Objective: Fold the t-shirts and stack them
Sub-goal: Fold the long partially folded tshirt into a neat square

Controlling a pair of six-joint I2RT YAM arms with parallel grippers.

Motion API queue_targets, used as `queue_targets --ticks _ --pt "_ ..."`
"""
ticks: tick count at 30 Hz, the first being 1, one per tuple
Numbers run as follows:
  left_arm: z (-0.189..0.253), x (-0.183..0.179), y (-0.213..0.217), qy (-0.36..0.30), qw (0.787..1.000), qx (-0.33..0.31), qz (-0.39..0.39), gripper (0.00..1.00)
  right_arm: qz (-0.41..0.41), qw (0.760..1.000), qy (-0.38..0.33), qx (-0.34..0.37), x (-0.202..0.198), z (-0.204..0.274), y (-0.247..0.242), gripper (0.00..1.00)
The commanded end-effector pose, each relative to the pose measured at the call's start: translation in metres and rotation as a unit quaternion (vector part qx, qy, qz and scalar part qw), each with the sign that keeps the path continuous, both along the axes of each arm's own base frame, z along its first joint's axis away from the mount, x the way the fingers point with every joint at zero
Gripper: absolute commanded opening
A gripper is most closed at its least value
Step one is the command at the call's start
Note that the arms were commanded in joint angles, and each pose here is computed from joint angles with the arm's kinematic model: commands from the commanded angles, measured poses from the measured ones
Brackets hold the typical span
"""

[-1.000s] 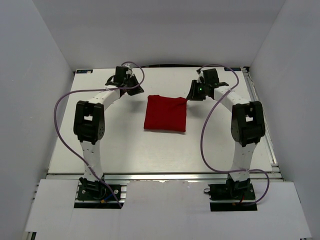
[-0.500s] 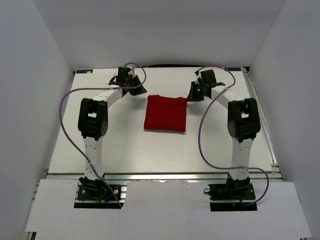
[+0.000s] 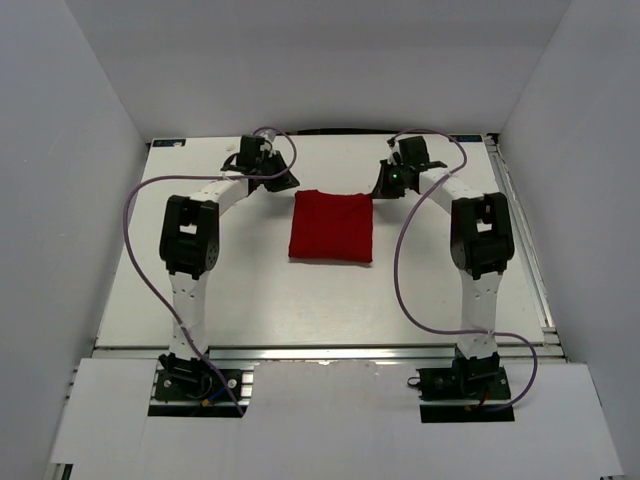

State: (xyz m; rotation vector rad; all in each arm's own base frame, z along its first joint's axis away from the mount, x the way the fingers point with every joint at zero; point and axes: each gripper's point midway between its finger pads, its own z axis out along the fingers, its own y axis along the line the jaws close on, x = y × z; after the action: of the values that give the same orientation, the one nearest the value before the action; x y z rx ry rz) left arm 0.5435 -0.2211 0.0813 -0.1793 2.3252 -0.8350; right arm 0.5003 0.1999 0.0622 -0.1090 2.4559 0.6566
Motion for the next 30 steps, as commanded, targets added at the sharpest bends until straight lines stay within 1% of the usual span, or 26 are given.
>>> queue_targets --ticks 1,4,8,9,10,12,13,15,16,17,18,19,20,21,23,24,25,26,27,28,29,30 --pt "0.024 0.005 -0.006 -0.029 0.999 -0.011 -0.007 0.23 -0.003 1.0 -0.022 0.005 0.021 0.012 0.002 0.0" --pt "0.028 0.004 -0.006 -0.032 0.999 -0.011 -0.009 0.23 -0.004 1.0 -0.014 -0.002 0.028 0.0 0.003 0.0" --pt "0.032 0.001 0.0 -0.035 0.999 0.002 -0.005 0.23 -0.004 1.0 -0.016 -0.008 0.036 -0.004 0.003 0.01" --pt "0.031 -0.001 0.004 -0.032 0.999 0.015 -0.001 0.23 -0.004 1.0 -0.023 -0.008 0.04 0.001 0.003 0.05" --pt "0.036 -0.003 0.009 -0.033 0.999 0.025 0.007 0.23 -0.005 1.0 -0.023 -0.013 0.041 0.0 0.002 0.13" --pt "0.042 -0.005 0.018 -0.037 0.998 0.038 0.016 0.23 -0.006 0.999 -0.031 -0.016 0.045 0.007 0.001 0.22" --pt "0.04 -0.01 0.023 -0.032 0.998 0.045 0.02 0.23 -0.006 0.999 -0.039 -0.016 0.048 0.017 0.001 0.31" --pt "0.053 -0.017 0.032 -0.037 0.997 0.053 0.028 0.25 -0.009 0.998 -0.051 -0.021 0.05 0.028 0.0 0.4" --pt "0.054 -0.021 0.034 -0.033 0.997 0.057 0.026 0.28 -0.014 0.998 -0.061 -0.023 0.049 0.04 -0.003 0.51" --pt "0.051 -0.029 0.037 -0.021 0.997 0.064 0.024 0.3 -0.02 0.997 -0.068 -0.029 0.05 0.045 -0.007 0.56" --pt "0.057 -0.033 0.038 -0.025 0.997 0.066 0.022 0.32 -0.021 0.996 -0.077 -0.03 0.049 0.055 -0.008 0.6" --pt "0.054 -0.04 0.039 -0.017 0.997 0.067 0.019 0.34 -0.024 0.995 -0.089 -0.03 0.045 0.072 -0.01 0.67" --pt "0.054 -0.044 0.04 -0.014 0.997 0.069 0.018 0.35 -0.031 0.994 -0.096 -0.034 0.043 0.079 -0.014 0.7" --pt "0.062 -0.048 0.041 -0.02 0.997 0.068 0.02 0.36 -0.032 0.993 -0.113 -0.032 0.039 0.1 -0.015 0.74" --pt "0.059 -0.056 0.044 -0.017 0.997 0.069 0.02 0.42 -0.039 0.992 -0.112 -0.043 0.028 0.105 -0.023 0.75" --pt "0.057 -0.06 0.045 -0.011 0.997 0.072 0.02 0.42 -0.043 0.991 -0.114 -0.047 0.022 0.111 -0.026 0.76" --pt "0.055 -0.062 0.046 -0.008 0.997 0.075 0.02 0.43 -0.048 0.989 -0.132 -0.046 0.014 0.132 -0.031 0.76" --pt "0.05 -0.067 0.048 -0.001 0.997 0.078 0.019 0.43 -0.051 0.99 -0.119 -0.054 0.002 0.121 -0.036 0.77" --pt "0.042 -0.073 0.05 0.009 0.996 0.084 0.02 0.44 -0.054 0.987 -0.14 -0.05 -0.007 0.142 -0.039 0.77" --pt "0.046 -0.076 0.052 0.005 0.996 0.085 0.023 0.46 -0.057 0.987 -0.144 -0.053 -0.014 0.146 -0.042 0.77" --pt "0.046 -0.078 0.053 0.001 0.996 0.085 0.026 0.5 -0.057 0.988 -0.129 -0.059 -0.027 0.134 -0.046 0.77" --pt "0.037 -0.085 0.055 0.01 0.996 0.089 0.029 0.51 -0.059 0.986 -0.147 -0.053 -0.037 0.152 -0.049 0.78"
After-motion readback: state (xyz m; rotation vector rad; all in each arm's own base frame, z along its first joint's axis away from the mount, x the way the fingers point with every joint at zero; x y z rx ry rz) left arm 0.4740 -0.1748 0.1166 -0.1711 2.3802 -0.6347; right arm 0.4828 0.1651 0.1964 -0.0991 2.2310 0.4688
